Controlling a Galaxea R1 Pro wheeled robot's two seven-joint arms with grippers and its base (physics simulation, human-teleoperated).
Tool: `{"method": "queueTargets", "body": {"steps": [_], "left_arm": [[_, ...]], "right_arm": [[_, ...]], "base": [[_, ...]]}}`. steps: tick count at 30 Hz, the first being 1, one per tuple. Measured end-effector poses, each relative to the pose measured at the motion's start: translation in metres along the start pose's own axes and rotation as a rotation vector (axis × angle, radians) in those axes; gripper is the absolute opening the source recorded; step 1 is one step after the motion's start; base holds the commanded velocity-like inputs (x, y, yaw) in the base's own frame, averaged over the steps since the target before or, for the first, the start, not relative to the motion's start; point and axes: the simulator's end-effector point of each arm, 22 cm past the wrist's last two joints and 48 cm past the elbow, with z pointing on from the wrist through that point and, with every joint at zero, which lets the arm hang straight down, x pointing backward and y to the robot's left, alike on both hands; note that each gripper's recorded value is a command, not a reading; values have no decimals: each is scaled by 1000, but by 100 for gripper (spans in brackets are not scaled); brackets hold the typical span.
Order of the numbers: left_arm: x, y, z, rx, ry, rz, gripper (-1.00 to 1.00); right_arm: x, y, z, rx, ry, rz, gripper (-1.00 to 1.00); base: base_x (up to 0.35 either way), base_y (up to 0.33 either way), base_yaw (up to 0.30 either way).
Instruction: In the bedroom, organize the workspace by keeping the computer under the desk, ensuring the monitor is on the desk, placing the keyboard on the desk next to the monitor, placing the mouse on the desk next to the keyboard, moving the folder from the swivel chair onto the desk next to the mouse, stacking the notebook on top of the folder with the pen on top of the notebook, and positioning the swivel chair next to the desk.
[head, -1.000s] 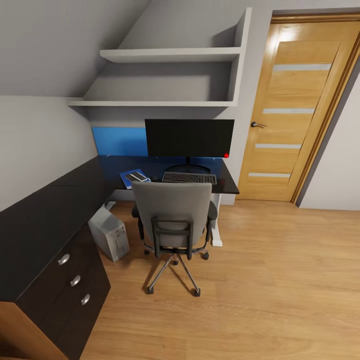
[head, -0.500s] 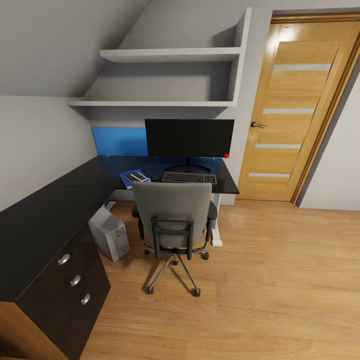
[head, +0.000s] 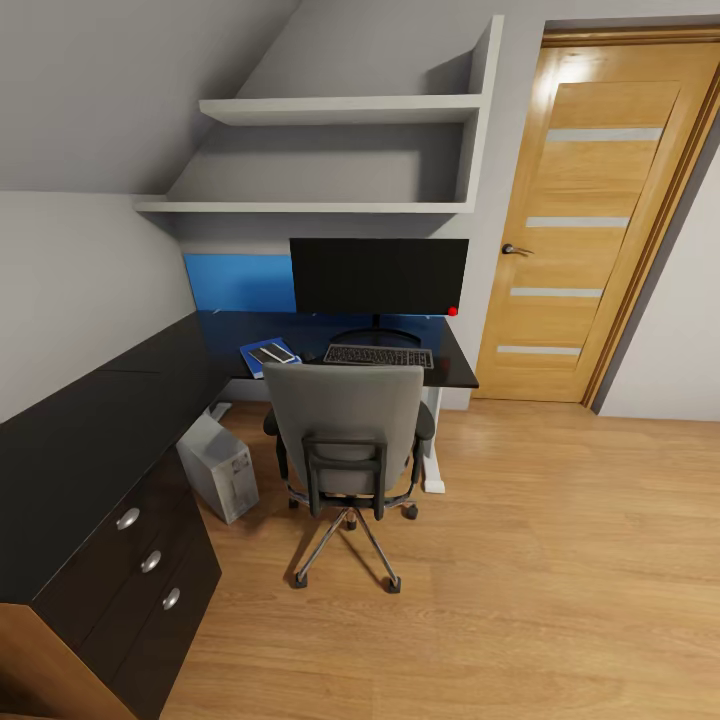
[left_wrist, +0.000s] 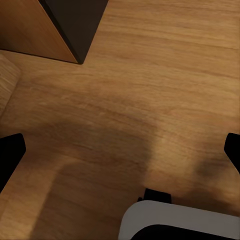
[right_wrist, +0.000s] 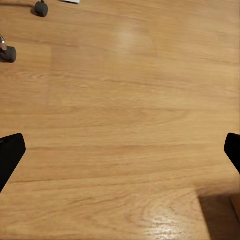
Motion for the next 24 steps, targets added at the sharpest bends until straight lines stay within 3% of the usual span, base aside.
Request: {"method": "queueTargets", "body": {"steps": [24], "left_arm": [[0, 0, 0, 0, 0, 0, 100]], "right_arm": [[0, 0, 0, -1, 0, -1, 100]], "base": [[0, 0, 0]]}}
